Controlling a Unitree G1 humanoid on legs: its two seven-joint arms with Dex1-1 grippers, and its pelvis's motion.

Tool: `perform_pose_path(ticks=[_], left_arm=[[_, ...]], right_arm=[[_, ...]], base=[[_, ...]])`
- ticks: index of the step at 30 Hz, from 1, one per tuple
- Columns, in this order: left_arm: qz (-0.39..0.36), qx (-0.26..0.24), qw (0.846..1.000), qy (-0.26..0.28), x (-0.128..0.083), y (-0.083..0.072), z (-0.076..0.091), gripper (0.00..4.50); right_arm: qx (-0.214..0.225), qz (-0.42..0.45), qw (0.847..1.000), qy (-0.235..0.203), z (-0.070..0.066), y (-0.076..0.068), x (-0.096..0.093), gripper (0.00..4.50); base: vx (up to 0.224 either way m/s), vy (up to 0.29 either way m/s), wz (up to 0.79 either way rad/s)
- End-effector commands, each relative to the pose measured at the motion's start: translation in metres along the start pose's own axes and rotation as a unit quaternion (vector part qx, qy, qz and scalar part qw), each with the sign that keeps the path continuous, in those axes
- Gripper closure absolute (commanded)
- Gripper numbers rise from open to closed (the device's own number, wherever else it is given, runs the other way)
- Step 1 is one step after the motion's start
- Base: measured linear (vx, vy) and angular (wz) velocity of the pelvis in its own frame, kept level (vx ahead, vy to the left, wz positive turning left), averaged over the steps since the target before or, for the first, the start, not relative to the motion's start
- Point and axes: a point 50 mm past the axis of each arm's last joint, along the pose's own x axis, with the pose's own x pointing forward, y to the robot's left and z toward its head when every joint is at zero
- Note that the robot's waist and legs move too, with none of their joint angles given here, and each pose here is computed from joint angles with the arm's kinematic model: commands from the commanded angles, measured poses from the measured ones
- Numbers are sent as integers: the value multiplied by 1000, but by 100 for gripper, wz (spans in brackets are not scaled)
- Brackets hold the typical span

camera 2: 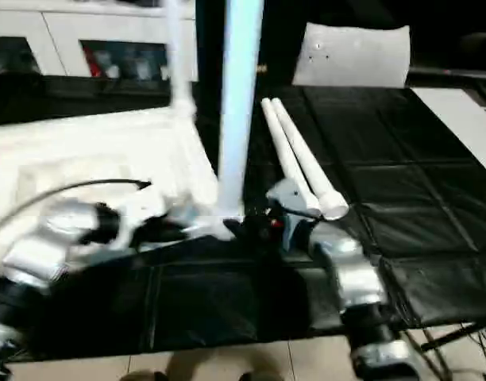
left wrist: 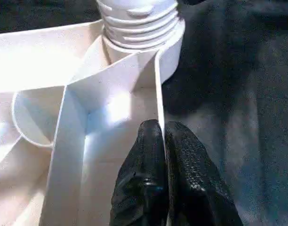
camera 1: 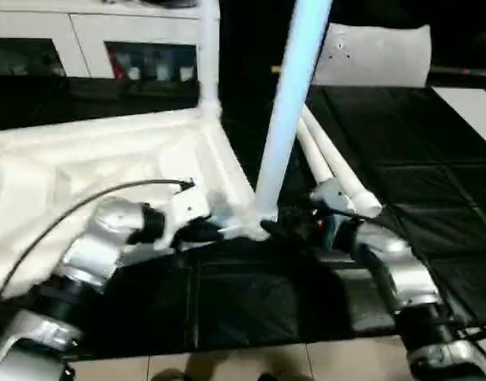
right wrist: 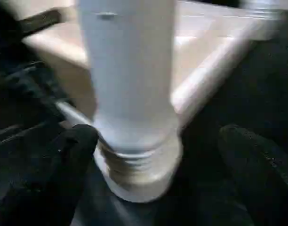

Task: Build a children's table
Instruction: Rotate leg to tighten

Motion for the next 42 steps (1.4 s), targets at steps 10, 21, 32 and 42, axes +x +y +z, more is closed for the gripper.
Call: perform_pose_path(ticks=[10, 21, 32, 42], left_arm=[[-184, 70, 979, 61, 4, -9, -5, 450], [-203, 93, 972, 68, 3, 1, -2, 450], [-192, 72, 977, 60, 0, 3, -9, 450], [-10, -87, 995, -43, 21, -10, -3, 450]], right_arm=[[-68, 170, 982, 44, 15, 6, 4, 76], [-89, 232, 966, 68, 13, 12, 9, 168], [-70, 239, 967, 57, 11, 15, 13, 188], [74, 33, 997, -12, -1, 30, 49, 190]], base=[[0, 0, 0], [0, 0, 0], [0, 0, 0], [0, 0, 0]])
